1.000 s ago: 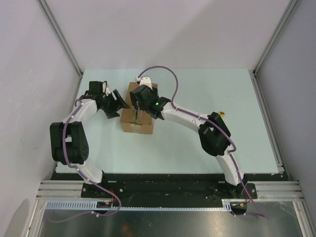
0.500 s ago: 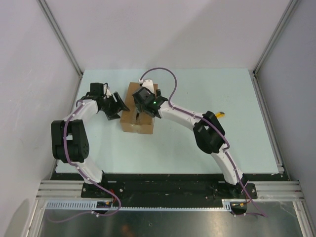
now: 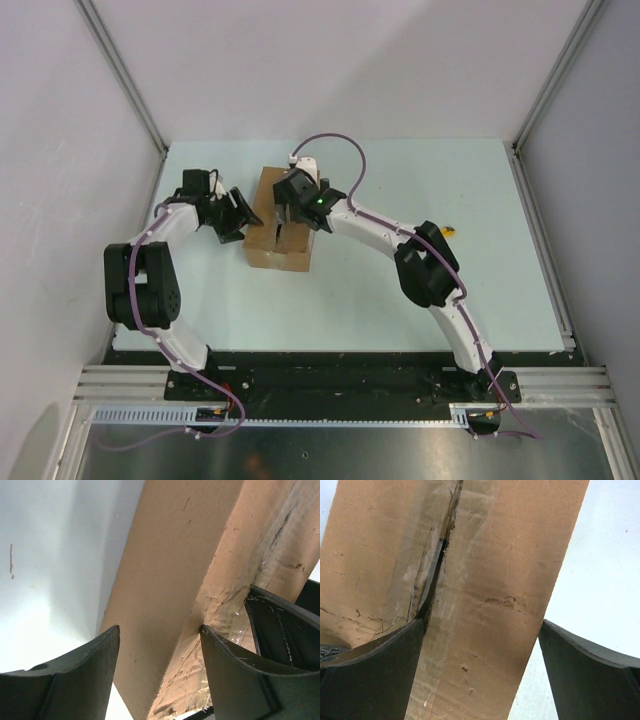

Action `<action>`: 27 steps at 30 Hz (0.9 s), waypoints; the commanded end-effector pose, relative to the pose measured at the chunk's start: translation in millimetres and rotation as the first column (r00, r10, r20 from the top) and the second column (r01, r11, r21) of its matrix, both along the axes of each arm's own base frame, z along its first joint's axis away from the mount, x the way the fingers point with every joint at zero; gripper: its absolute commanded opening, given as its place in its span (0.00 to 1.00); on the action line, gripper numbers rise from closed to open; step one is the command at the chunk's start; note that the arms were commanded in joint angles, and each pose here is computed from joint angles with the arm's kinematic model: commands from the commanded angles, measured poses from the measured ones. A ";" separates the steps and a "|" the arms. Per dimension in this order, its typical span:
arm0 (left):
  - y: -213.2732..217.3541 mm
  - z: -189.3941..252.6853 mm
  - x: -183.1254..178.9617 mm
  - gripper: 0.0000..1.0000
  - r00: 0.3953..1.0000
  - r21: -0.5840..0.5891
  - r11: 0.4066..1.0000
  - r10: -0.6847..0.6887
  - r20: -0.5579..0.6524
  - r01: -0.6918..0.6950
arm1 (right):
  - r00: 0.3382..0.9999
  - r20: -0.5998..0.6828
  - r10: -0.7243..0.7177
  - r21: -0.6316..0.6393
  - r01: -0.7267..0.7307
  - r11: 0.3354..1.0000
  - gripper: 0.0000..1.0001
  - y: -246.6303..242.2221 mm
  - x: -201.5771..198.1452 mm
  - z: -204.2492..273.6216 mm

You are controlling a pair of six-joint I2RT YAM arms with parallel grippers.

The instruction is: Unpack the express box

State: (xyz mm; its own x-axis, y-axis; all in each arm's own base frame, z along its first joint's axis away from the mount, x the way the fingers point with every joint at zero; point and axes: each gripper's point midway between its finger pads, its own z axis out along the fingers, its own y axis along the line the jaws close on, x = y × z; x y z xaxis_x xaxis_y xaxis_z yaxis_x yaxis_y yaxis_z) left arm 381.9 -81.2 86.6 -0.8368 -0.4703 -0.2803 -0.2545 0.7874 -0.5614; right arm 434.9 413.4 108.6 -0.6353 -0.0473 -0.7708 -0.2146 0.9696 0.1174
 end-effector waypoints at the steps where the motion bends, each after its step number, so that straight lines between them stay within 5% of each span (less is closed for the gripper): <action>1: 0.8 -22.5 -14.7 0.70 0.997 0.015 1.000 -0.017 -0.075 0.018 | 0.999 -0.029 -0.031 0.014 0.032 0.999 0.98 0.9 6.1 -12.3; 11: -1.2 -30.6 -20.2 0.68 0.991 -0.014 0.999 0.034 -0.131 -0.037 | 0.987 -0.060 -0.148 -0.009 0.147 0.989 0.90 -11.3 7.2 -13.1; 20: 3.5 -40.5 -27.8 0.68 0.965 -0.015 0.986 0.159 -0.209 -0.165 | 0.940 0.262 -0.217 -0.146 0.260 0.954 0.88 -35.7 11.4 75.1; 27: 7.7 -43.7 -27.6 0.68 0.951 0.001 0.976 0.211 -0.224 -0.216 | 0.912 0.371 -0.176 -0.181 0.256 0.949 0.91 -31.7 7.5 113.2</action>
